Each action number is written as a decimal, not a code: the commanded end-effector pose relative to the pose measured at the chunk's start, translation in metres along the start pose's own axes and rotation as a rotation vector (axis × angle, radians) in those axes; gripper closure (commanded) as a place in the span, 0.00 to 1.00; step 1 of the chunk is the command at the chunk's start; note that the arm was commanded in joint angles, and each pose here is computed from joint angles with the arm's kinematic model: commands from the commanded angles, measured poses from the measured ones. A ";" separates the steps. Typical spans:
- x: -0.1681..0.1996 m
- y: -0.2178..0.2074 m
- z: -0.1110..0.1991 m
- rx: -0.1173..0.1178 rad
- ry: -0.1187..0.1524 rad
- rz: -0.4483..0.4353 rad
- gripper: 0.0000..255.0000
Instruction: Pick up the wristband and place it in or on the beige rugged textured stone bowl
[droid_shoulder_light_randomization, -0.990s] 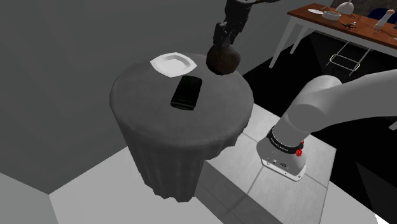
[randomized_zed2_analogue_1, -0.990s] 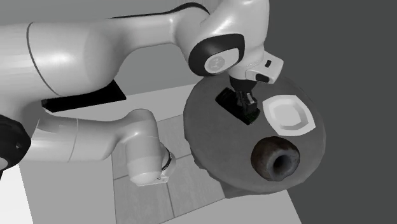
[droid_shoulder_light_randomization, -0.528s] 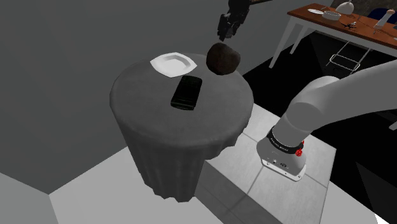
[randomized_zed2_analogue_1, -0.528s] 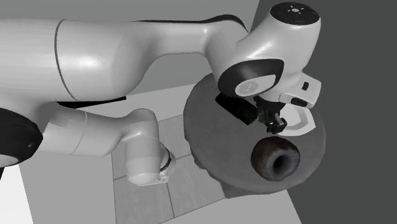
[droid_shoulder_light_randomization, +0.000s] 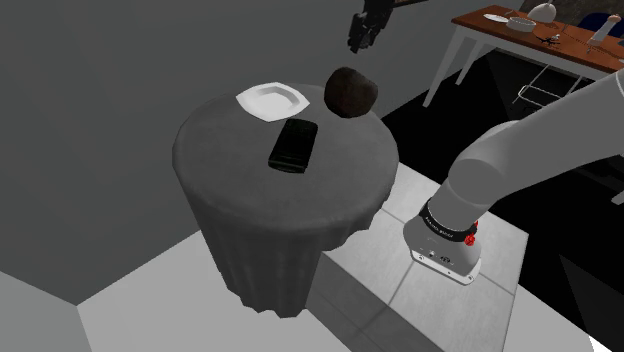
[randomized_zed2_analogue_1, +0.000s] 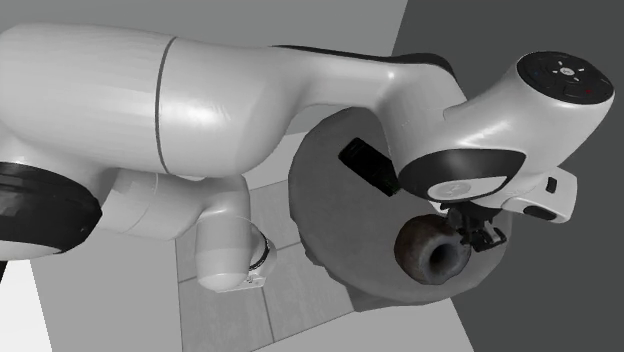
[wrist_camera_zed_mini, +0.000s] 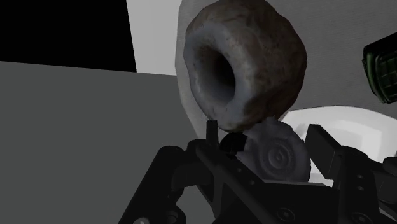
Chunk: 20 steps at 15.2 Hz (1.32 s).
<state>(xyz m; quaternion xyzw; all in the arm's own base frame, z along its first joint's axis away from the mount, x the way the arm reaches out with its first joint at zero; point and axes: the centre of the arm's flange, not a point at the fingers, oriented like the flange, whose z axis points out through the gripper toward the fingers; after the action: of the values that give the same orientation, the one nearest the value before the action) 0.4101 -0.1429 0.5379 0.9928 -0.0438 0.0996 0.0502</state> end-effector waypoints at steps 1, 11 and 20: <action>0.002 0.005 0.011 -0.001 0.000 -0.001 1.00; -0.008 0.001 0.061 -0.001 0.000 -0.001 1.00; -0.008 0.001 0.061 -0.001 0.000 -0.001 0.00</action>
<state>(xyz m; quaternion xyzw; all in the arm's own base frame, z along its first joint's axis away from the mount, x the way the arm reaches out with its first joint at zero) 0.4137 -0.1496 0.4766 0.9928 -0.0435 0.0997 0.0506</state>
